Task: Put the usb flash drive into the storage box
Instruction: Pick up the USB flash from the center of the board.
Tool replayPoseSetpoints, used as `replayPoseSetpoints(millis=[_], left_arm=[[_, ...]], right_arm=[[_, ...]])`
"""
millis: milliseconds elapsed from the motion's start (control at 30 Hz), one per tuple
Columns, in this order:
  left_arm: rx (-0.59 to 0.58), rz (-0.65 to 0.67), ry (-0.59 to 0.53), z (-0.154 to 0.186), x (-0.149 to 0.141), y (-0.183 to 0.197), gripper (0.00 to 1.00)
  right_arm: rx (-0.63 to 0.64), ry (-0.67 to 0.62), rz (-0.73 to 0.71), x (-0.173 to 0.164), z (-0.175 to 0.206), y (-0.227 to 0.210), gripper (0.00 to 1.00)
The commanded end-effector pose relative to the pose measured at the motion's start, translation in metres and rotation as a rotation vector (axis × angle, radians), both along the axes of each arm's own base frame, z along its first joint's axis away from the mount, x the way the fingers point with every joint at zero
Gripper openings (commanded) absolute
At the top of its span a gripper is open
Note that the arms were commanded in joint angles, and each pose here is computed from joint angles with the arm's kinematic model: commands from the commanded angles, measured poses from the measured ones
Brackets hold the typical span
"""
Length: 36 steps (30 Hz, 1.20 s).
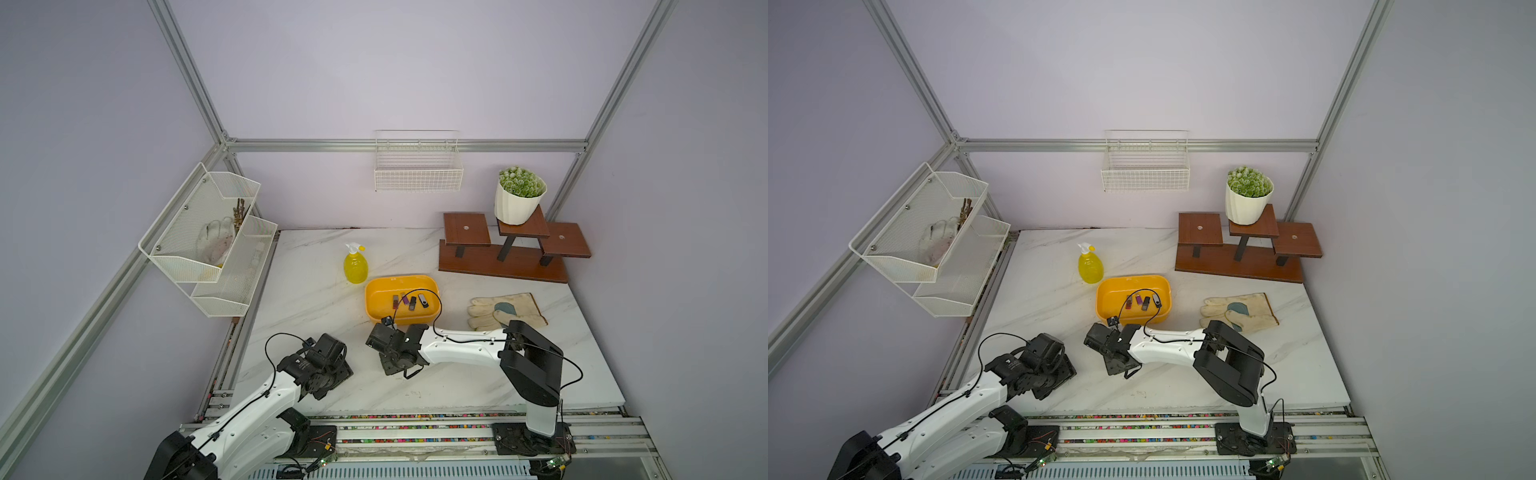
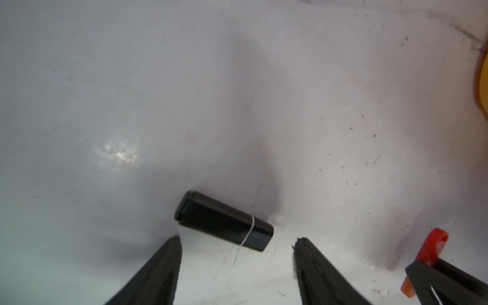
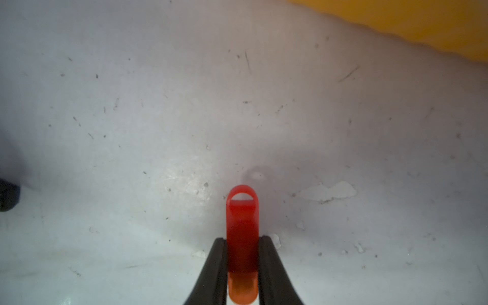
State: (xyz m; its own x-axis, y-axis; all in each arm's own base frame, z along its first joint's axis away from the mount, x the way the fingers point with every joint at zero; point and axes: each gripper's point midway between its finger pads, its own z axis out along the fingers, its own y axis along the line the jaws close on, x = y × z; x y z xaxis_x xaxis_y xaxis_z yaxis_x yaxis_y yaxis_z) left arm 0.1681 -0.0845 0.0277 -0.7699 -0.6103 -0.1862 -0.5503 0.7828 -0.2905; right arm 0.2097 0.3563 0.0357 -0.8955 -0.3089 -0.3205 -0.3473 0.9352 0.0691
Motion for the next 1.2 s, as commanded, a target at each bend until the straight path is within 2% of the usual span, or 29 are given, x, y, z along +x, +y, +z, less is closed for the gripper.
replayPoseSetpoints(millis=[0, 167, 333, 567, 900, 1167], left_arm=[[0.024, 0.002, -0.035, -0.001, 0.016, 0.002, 0.72], [0.100, -0.020, 0.003, -0.001, 0.024, 0.008, 0.72], [0.107, -0.063, 0.030, -0.002, 0.031, 0.003, 0.70], [0.087, -0.106, 0.060, -0.006, 0.023, -0.001, 0.57], [0.066, -0.160, 0.128, -0.018, 0.007, -0.005, 0.48], [0.122, -0.232, 0.220, -0.026, -0.004, -0.004, 0.46]], right_arm=[[-0.003, -0.007, -0.004, 0.001, 0.006, -0.007, 0.00], [-0.006, -0.007, -0.012, 0.001, 0.006, -0.010, 0.00], [-0.008, -0.005, -0.014, 0.002, 0.005, -0.011, 0.00], [-0.006, -0.013, -0.036, 0.005, 0.007, -0.016, 0.00], [0.007, -0.026, -0.070, 0.014, 0.017, -0.033, 0.00], [0.008, -0.036, -0.101, 0.020, 0.021, -0.047, 0.00]])
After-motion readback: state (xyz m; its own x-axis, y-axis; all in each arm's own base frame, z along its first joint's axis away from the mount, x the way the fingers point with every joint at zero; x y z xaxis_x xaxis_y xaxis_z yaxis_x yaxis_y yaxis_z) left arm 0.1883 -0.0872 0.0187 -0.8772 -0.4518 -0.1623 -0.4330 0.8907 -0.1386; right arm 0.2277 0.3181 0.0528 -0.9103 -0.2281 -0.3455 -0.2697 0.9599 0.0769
